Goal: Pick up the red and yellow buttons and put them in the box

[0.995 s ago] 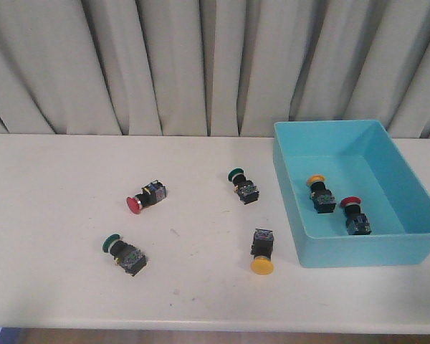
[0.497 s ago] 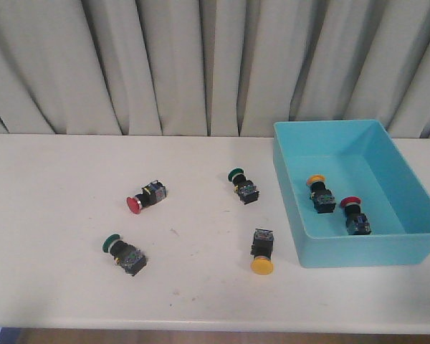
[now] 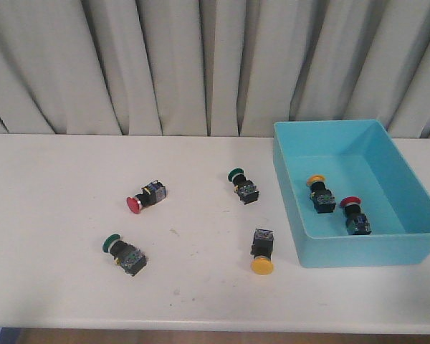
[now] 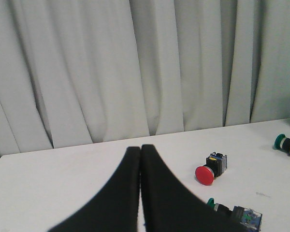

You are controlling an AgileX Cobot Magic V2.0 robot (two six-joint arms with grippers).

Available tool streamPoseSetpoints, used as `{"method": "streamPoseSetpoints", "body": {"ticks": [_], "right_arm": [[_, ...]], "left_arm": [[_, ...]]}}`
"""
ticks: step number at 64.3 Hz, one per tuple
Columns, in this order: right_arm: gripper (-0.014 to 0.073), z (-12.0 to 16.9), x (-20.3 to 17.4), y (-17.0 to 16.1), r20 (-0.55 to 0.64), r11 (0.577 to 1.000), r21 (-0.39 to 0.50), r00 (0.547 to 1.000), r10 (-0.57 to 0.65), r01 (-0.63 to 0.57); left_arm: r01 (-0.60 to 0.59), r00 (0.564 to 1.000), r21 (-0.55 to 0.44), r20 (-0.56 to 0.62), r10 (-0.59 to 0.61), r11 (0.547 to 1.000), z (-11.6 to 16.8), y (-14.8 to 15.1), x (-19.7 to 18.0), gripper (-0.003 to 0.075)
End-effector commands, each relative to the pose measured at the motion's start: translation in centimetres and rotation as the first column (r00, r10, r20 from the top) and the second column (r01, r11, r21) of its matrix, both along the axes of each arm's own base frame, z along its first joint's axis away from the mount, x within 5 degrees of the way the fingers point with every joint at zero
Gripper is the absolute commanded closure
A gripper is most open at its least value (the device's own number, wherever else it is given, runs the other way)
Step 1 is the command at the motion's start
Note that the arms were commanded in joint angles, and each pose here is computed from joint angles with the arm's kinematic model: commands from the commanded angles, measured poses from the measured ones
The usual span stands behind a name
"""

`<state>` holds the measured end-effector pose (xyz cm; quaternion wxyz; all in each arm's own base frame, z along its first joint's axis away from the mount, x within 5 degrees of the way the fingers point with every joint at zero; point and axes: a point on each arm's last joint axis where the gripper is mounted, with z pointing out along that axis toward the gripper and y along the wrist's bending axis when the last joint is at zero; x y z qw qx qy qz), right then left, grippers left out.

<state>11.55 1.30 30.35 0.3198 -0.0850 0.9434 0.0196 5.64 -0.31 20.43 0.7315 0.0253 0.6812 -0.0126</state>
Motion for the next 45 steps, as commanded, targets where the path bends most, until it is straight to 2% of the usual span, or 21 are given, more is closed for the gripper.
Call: {"method": "streamPoseSetpoints", "body": {"ticks": [1,34,40,45], "right_arm": [[0.0603,1.01,0.35,0.01,0.071,1.0,0.004,0.997,0.001,-0.001],[0.0603,1.02,0.36,-0.01,0.073,1.0,-0.001,0.997,0.003,-0.003],[0.0602,1.44,0.26,-0.23,0.197,1.0,-0.023,0.98,0.004,0.0],[0.0601,1.37,-0.21,-0.52,0.376,1.0,-0.01,0.926,-0.02,0.026]], "left_arm": [[-0.002,0.999,-0.013,0.051,0.002,1.0,-0.64,0.02,0.01,0.0728],[-0.002,0.999,-0.013,0.051,0.002,1.0,-0.64,0.02,0.01,0.0728],[-0.002,0.999,-0.013,0.05,0.002,1.0,-0.64,0.02,0.02,0.0728],[-0.002,0.999,-0.013,0.05,0.002,1.0,-0.64,0.02,0.02,0.0728]]}}
